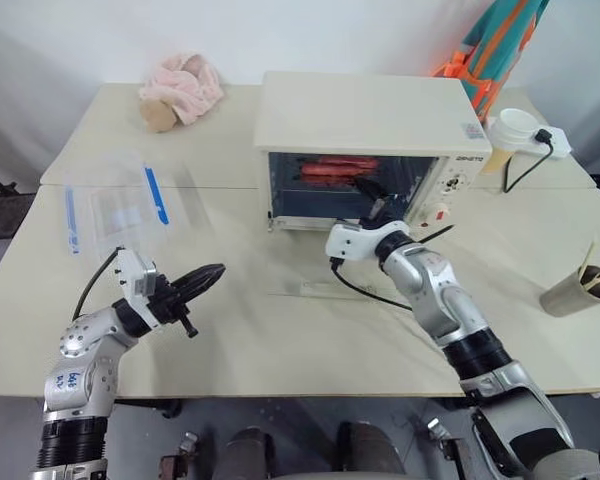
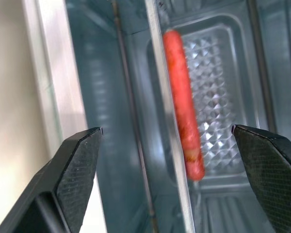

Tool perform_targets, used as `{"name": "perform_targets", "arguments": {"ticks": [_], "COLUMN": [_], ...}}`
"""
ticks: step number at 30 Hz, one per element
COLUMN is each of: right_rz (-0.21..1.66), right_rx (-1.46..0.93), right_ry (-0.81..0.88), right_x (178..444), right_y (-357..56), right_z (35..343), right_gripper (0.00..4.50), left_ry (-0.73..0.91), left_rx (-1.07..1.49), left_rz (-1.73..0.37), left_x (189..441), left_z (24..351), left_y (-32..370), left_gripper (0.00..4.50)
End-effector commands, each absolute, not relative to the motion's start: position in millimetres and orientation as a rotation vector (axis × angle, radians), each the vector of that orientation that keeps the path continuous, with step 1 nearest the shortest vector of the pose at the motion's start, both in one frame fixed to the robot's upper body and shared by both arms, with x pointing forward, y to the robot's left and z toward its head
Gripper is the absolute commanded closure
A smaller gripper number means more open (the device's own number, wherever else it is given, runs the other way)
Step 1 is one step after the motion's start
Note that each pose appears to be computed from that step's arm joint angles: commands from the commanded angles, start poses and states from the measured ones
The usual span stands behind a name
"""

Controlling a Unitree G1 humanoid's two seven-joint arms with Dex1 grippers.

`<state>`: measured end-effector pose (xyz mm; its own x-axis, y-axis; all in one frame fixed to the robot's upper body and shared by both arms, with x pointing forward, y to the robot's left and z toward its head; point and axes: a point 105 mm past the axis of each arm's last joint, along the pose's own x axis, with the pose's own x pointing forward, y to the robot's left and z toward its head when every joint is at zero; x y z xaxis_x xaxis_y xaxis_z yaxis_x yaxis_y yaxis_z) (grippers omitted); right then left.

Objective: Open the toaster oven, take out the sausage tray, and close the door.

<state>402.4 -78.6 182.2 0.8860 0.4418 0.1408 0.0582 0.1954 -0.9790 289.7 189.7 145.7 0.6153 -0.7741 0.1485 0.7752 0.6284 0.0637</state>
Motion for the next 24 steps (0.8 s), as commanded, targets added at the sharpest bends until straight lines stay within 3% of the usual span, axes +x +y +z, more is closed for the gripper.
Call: {"name": "perform_targets", "arguments": {"ticks": [1, 4, 7, 18, 24], "right_rz": [0.181, 0.147, 0.115, 0.112, 0.135], "right_rx": [-1.401, -1.423, -1.437, -1.438, -1.433], "right_ry": [-0.479, -0.471, -0.470, -0.461, -0.485], "right_x": [407, 411, 415, 416, 411], "right_y": [-84, -89, -94, -95, -90], "right_z": [198, 199, 200, 201, 204], "right_gripper": [0.00, 0.00, 0.61, 4.44, 4.48], "left_ry": [-0.210, -0.212, -0.215, -0.215, -0.219], "left_rx": [-0.003, -0.012, -0.017, -0.024, -0.028], "left_rz": [-0.870, -0.854, -0.851, -0.855, -0.860], "left_x": [284, 284, 285, 286, 287], "left_z": [156, 156, 158, 158, 159], "left_y": [192, 194, 193, 192, 191], "left_gripper": [4.44, 4.44, 4.50, 4.50, 4.50]}}
